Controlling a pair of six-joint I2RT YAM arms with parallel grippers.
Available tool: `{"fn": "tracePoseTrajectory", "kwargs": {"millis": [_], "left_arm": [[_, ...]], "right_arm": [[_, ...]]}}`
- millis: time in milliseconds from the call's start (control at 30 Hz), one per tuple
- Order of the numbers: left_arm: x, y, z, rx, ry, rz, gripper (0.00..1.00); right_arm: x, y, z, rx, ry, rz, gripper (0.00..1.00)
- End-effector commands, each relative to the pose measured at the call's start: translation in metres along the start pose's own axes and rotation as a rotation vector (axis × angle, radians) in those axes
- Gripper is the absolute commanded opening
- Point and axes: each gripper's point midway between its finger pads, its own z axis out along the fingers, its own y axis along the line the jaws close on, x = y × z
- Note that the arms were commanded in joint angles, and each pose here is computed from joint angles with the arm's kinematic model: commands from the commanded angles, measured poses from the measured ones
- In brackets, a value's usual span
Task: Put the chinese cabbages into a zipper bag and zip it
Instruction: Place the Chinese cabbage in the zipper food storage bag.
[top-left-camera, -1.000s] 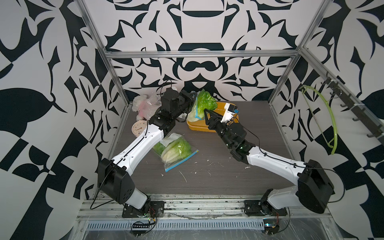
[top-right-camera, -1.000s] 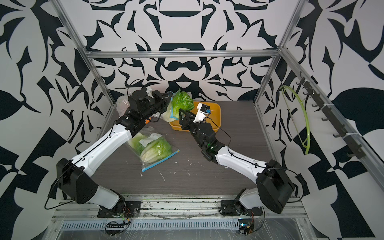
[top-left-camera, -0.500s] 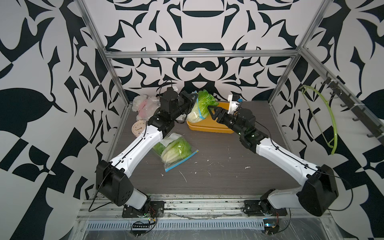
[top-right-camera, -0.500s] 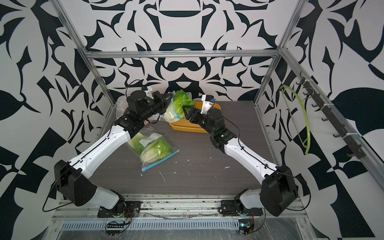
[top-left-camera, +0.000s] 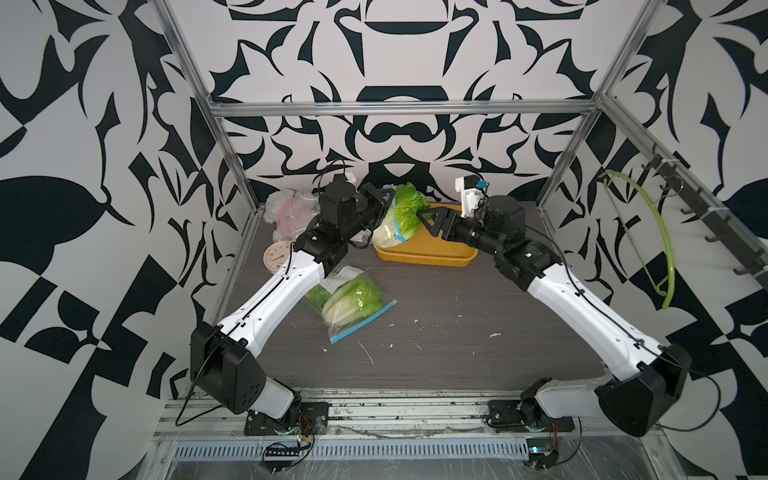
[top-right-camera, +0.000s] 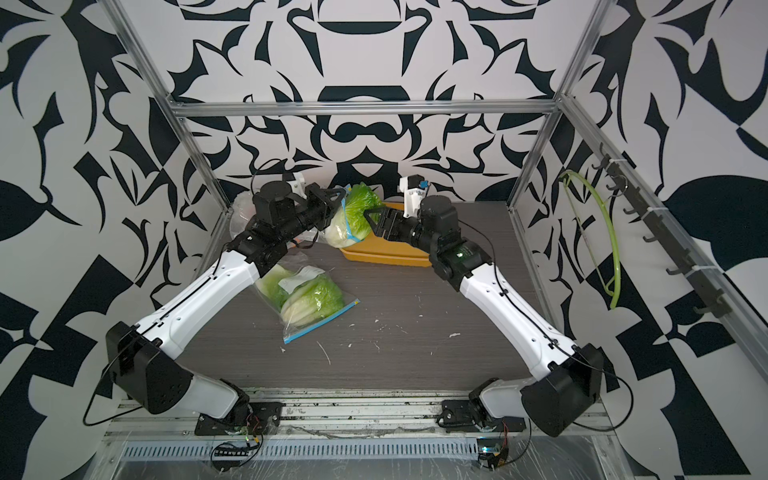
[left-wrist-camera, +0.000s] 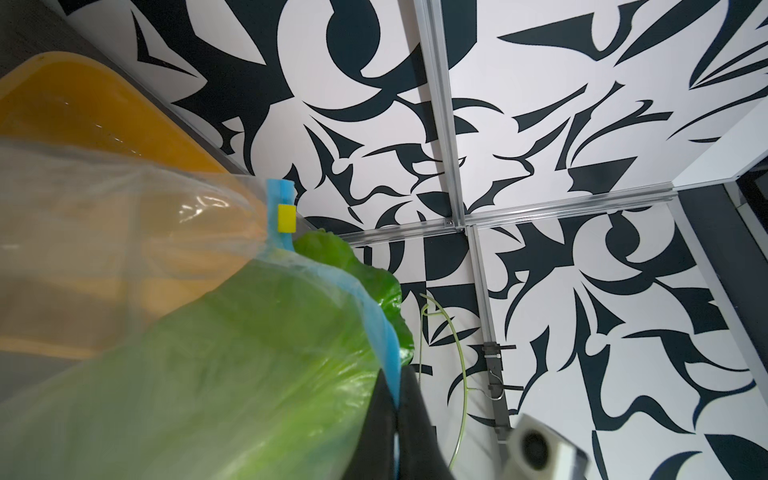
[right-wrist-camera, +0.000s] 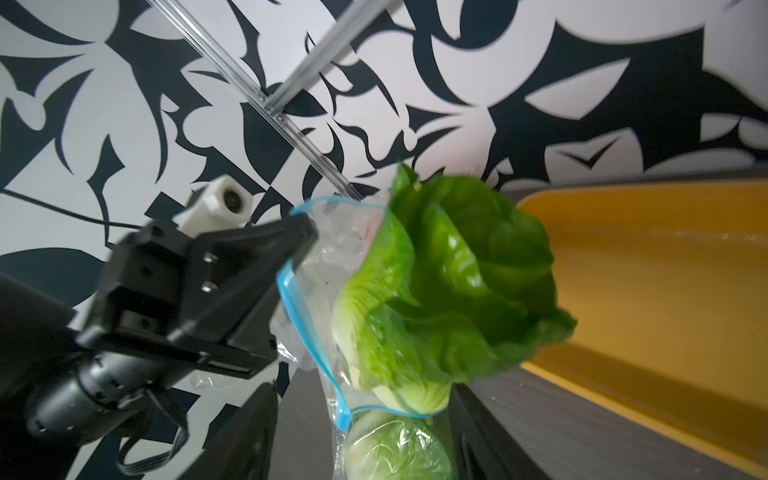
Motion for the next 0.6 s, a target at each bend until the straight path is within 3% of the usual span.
{"fn": "tracePoseTrajectory", "kwargs": {"millis": [0, 167, 333, 567], "left_arm": [[-0.006, -0.034, -0.015, 0.076, -0.013, 0.039, 0.0], [-0.004, -0.035, -0.014, 0.075, 0.0, 0.044, 0.0], [-0.003, -0.032, -0.013, 0.069, 0.004, 0.054, 0.0], [-0.002, -0.031, -0.011, 0.071, 0.012, 0.064, 0.0]], "right_arm": [[-0.003, -0.009, -0.007, 0.007, 0.084, -0.059, 0.67], [-0.011, -0.011, 0.006, -0.032, 0.209, -0.126, 0.68], [-0.011, -0.023, 0.027, -0.079, 0.267, -0.04, 0.75], [-0.003, -0.019, 0.053, -0.176, 0.346, 0.009, 0.77]]}}
